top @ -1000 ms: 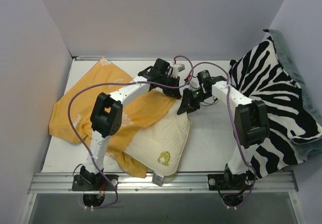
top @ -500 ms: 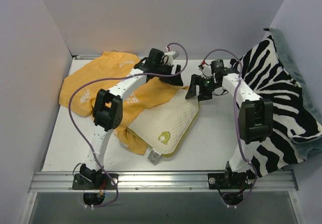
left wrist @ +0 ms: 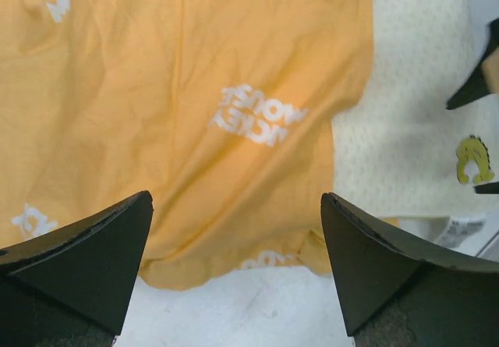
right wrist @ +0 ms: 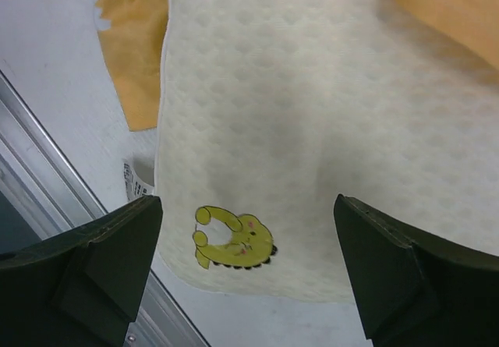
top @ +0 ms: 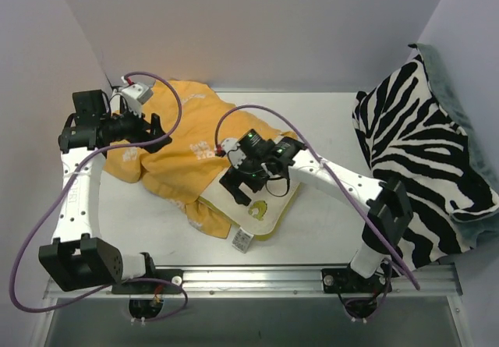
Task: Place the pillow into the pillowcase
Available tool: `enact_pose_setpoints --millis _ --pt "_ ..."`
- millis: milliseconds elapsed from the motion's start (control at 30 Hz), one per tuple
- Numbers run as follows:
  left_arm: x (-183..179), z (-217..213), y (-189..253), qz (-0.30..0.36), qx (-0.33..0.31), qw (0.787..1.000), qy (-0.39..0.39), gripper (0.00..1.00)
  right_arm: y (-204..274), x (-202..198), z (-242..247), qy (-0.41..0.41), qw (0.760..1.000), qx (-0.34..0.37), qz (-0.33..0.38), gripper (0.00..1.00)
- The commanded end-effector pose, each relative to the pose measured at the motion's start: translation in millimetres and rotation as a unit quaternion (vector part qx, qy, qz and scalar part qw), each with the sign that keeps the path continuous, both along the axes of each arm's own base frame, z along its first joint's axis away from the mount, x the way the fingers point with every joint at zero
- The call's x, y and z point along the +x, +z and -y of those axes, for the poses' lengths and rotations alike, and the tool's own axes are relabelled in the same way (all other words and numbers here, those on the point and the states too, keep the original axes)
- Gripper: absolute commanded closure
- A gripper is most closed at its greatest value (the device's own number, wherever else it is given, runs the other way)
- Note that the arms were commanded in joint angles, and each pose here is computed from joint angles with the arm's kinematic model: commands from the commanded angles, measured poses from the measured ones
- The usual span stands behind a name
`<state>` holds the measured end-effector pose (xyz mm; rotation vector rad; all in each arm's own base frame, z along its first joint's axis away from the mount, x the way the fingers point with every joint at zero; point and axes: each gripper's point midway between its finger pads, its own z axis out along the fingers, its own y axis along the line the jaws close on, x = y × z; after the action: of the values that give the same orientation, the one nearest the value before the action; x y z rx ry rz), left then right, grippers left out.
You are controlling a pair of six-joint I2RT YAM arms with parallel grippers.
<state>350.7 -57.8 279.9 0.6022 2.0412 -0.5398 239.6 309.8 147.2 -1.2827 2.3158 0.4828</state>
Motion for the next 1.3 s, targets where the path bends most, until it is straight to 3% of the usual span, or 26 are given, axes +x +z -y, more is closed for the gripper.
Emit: enact_pose_setpoints --millis 0,200,267,300,333,367,400,467,567,633,800,867,933,1067,1167,1200,1267 --pt "-48.1 -4.7 -33.6 -0.043 0.006 0.998 -0.043 0.03 -45.1 -12.7 4.8 0.023 0.993 -0.113 0.011 0.02" --pt "-105.8 -9.8 -66.3 -0.088 0.018 0.994 -0.063 0.02 -99.3 -31.8 -27.1 0.05 0.983 -0.179 -0.002 0.0" --pt "-122.8 -16.2 -82.7 -0.074 0.074 0.99 -0.099 0.03 -112.7 -30.3 -28.2 0.029 0.982 -0.182 -0.03 0.05" --pt "-138.1 -17.1 -93.0 -0.095 0.087 0.985 -0.114 0.03 -117.6 -21.0 -24.0 0.01 0.982 -0.18 -0.051 0.15" --pt "-146.4 -21.8 -101.8 -0.078 0.127 0.976 -0.158 0.03 -116.1 -19.1 -24.2 0.0 0.984 -0.166 -0.072 0.43" --pt "-162.7 -21.9 -116.9 -0.094 0.138 0.969 -0.185 0.03 -111.9 -22.9 -29.5 -0.008 0.985 -0.137 -0.107 0.56" --pt "-177.1 -24.1 -125.5 -0.095 0.161 0.956 -0.225 0.04 -99.3 -11.0 -27.8 -0.023 0.987 -0.108 -0.117 0.79" --pt "-192.6 -19.1 -136.9 -0.094 0.162 0.947 -0.259 0.04 -80.0 -9.4 -33.9 -0.021 0.988 -0.063 -0.139 1.0" --pt "-198.2 -6.3 -147.4 -0.048 0.189 0.926 -0.324 0.04 -44.9 -4.8 -39.3 -0.009 0.989 -0.001 -0.146 1.0" --pt "-199.7 13.4 -170.8 -0.025 0.23 0.894 -0.384 0.03 -26.4 -9.6 -44.0 0.009 0.987 0.033 -0.157 1.0" --pt "-165.0 60.5 -199.7 0.114 0.319 0.847 -0.41 0.03 -14.4 -14.1 -44.2 0.022 0.986 0.05 -0.157 1.0" --pt "-166.2 72.5 -219.8 0.128 0.353 0.816 -0.439 0.03 -14.9 -18.0 -42.0 0.024 0.985 0.051 -0.166 1.0" --pt "-151.4 88.9 -219.7 0.164 0.359 0.81 -0.434 0.03 -9.9 -20.6 -40.9 0.026 0.984 0.055 -0.167 1.0" --pt "-133.9 97.7 -239.2 0.153 0.384 0.79 -0.452 0.03 -2.3 -23.1 -40.4 0.031 0.983 0.062 -0.169 1.0" --pt "-132.1 100.8 -254.6 0.137 0.399 0.767 -0.483 0.25 6.1 -21.9 -41.1 0.033 0.982 0.074 -0.172 1.0" --pt "-131.8 104.6 -254.8 0.138 0.396 0.764 -0.49 0.49 7.8 -21.6 -41.2 0.033 0.982 0.076 -0.171 1.0" --pt "-132.2 125.2 -242.1 0.15 0.373 0.765 -0.503 0.72 12.5 -17.3 -42.3 0.032 0.982 0.082 -0.167 1.0"
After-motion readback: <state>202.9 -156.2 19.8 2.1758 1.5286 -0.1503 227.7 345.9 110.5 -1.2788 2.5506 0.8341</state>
